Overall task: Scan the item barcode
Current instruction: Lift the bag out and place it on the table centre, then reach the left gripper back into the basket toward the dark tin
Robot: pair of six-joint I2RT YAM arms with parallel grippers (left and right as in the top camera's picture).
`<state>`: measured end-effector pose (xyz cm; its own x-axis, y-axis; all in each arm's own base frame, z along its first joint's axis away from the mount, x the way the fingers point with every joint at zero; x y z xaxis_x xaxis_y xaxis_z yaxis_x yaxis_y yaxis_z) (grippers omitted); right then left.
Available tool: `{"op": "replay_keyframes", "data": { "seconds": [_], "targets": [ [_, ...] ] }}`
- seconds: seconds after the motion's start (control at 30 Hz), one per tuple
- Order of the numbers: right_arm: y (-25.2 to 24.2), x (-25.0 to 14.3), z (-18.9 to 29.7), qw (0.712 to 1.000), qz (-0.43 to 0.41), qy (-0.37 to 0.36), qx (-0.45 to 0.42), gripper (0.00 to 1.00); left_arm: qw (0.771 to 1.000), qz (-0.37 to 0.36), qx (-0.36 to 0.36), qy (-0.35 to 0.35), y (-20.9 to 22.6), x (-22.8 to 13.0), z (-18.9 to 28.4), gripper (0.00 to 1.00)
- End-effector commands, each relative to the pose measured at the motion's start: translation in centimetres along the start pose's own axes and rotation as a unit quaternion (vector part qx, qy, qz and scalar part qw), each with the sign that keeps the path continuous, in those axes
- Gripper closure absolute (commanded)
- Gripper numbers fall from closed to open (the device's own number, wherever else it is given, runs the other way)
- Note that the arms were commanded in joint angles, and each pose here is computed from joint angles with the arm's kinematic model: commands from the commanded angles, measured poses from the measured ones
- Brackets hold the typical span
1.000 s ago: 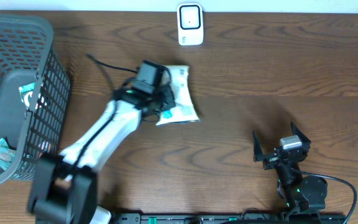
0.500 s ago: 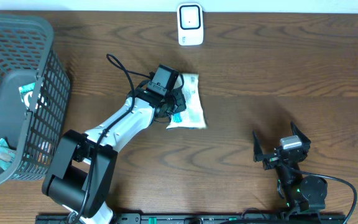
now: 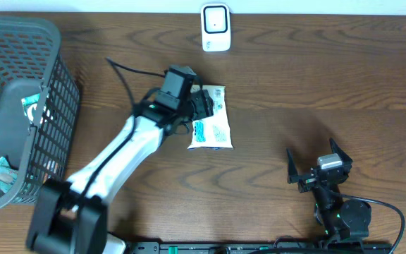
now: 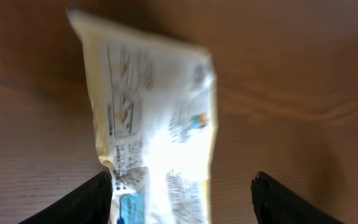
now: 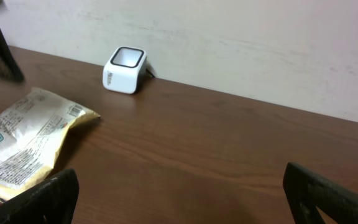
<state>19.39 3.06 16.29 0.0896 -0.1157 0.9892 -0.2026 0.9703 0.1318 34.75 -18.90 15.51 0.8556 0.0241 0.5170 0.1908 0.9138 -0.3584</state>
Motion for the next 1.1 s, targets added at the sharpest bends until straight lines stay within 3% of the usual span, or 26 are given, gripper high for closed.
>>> {"op": "replay_keyframes", "data": {
  "seconds": [0.0, 0.5, 0.7, 0.8, 0.93, 1.07],
  "targets": [
    [0.1, -0.1, 0.0, 1.000, -0.005, 0.001, 0.002, 0.01, 0.998, -0.013, -0.013, -0.062, -0.1, 2.6, 4.5, 0.29],
    [0.1, -0.1, 0.0, 1.000, -0.005, 0.001, 0.002, 0.01, 0.968, -0.013, 0.032, -0.248, 4.0, 7.3, 20.1, 0.29],
    [0.1, -0.1, 0.0, 1.000, -0.005, 0.001, 0.002, 0.01, 0.950, -0.004, 0.106, -0.294, 7.0, 9.4, 27.9, 0.29],
    [0.1, -0.1, 0.0, 1.000, -0.005, 0.001, 0.002, 0.01, 0.929, 0.030, 0.171, -0.327, 9.7, 9.9, 32.7, 0.29],
    [0.1, -0.1, 0.0, 1.000, -0.005, 0.001, 0.002, 0.01, 0.899, 0.098, 0.274, -0.327, 14.1, 8.3, 35.8, 0.29],
    [0.1, -0.1, 0.0, 1.000, -0.005, 0.001, 0.002, 0.01, 0.873, 0.188, 0.352, -0.282, 18.9, 5.2, 36.8, 0.29]
  ]
}}
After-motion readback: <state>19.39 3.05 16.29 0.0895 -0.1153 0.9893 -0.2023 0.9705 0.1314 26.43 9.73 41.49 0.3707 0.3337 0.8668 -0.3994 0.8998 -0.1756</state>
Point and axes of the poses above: each gripper's point midway between its finger pads, its own z axis back along the fingers, its own y axis along the line the jaws close on, x = y × z, the point moved 5 cm from there along z, back along the fingers, and after that the axes turned 15 degrees about -z, right-handed, at the moved point
